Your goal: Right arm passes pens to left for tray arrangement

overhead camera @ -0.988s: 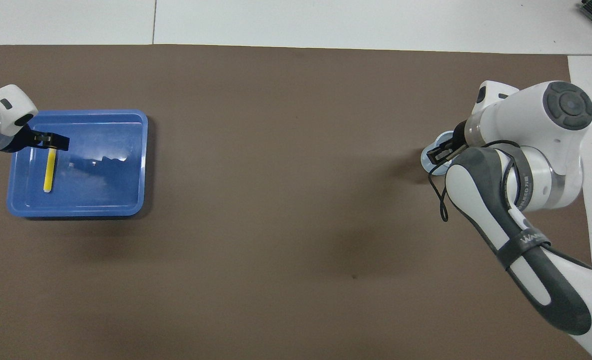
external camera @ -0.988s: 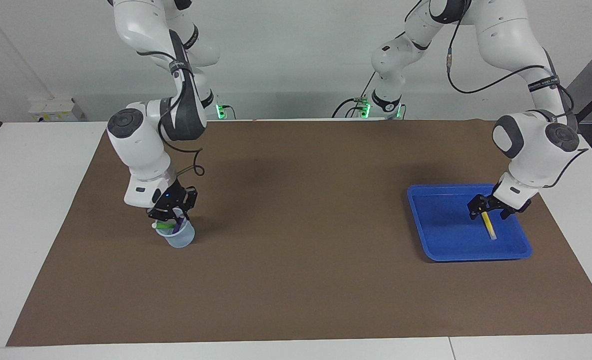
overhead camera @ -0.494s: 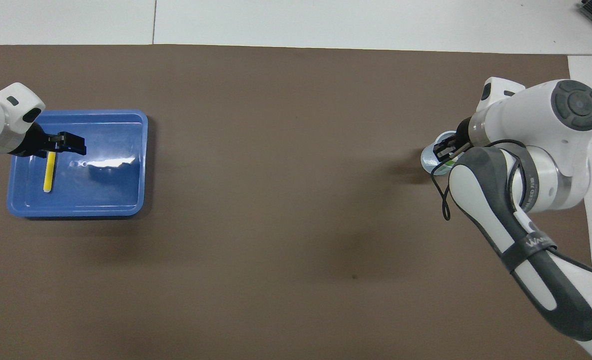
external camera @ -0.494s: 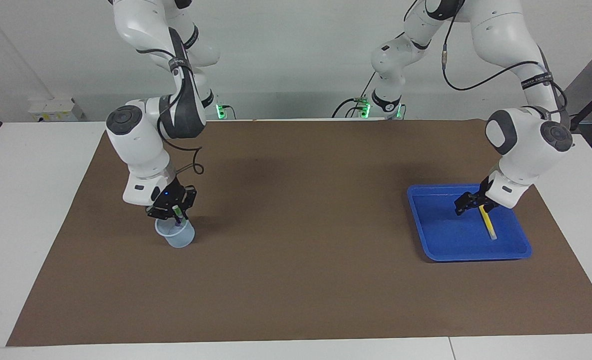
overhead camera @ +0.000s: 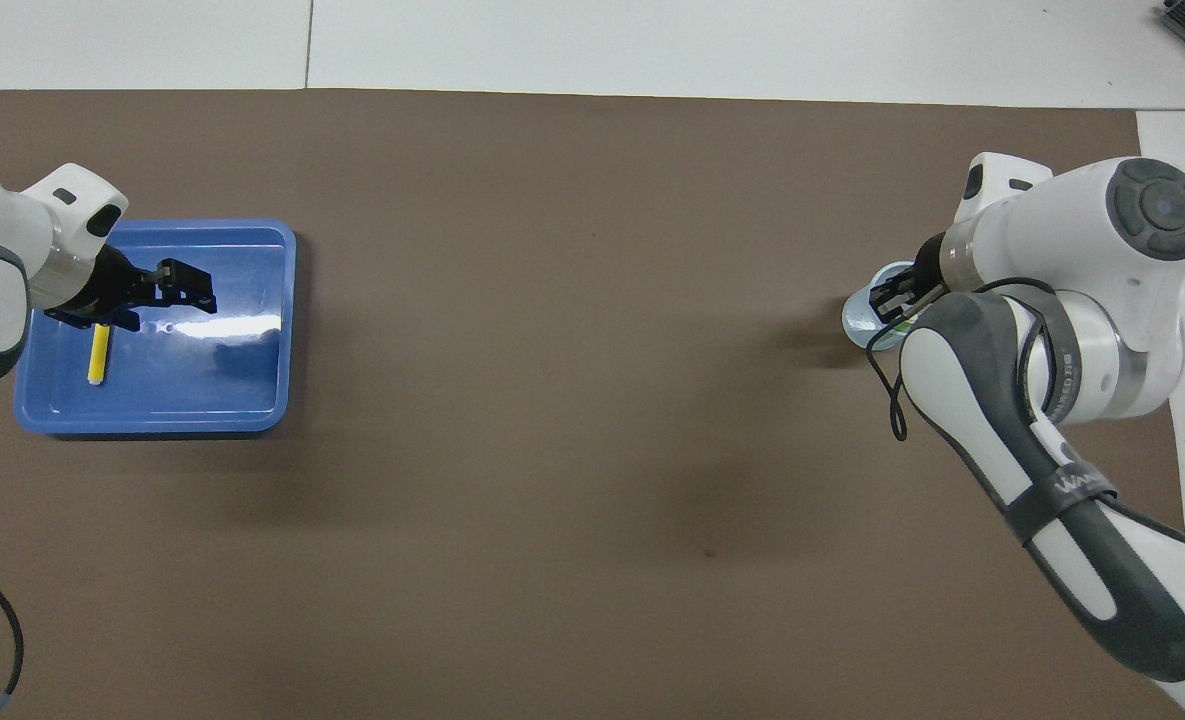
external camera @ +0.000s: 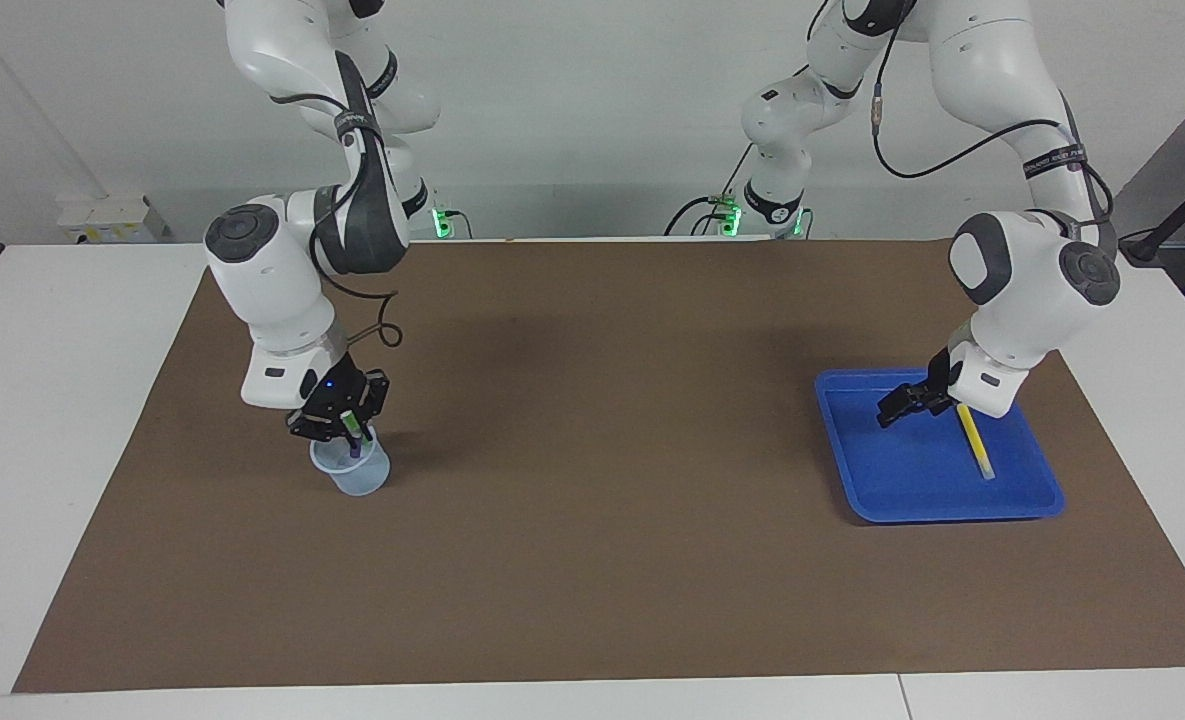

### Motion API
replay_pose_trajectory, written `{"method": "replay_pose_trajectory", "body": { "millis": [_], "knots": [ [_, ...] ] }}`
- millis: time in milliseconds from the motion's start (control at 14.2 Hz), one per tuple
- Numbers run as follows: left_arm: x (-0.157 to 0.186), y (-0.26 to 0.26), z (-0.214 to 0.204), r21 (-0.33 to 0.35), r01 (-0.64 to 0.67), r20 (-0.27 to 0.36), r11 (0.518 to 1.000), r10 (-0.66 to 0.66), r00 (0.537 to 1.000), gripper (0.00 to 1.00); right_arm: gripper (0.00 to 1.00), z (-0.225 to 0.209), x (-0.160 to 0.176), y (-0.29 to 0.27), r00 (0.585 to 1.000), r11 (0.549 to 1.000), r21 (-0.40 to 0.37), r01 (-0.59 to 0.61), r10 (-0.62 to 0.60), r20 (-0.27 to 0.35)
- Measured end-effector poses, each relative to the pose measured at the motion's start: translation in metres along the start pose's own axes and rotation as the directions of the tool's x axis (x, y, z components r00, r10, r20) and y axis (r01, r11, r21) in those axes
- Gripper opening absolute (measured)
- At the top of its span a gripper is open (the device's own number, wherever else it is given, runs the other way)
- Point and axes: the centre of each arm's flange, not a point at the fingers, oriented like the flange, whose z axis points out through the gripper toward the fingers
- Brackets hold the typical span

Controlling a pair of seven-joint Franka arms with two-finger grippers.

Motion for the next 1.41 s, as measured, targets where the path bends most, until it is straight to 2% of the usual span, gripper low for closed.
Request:
{"method": "replay_pose_trajectory", "body": {
  "millis": [705,1129,1411],
  "knots": [
    [-0.002,0.004,0.002,0.000,0.018,0.010,1.000,-0.018,1.000,1.00,0.18,-0.089,0.014,-0.005,0.999,0.999,-0.024,0.023,-0.024,-0.045],
    [-0.003,0.003,0.003,0.002,0.022,0.020,1.000,-0.022,1.000,1.00,0.18,-0.140,0.030,-0.050,0.992,0.995,-0.030,0.095,-0.097,-0.080],
    [-0.006,-0.002,0.002,0.011,0.030,0.047,0.999,-0.031,0.998,1.00,0.18,-0.160,0.043,-0.083,0.993,0.998,0.043,0.049,-0.044,-0.105]
  ]
}}
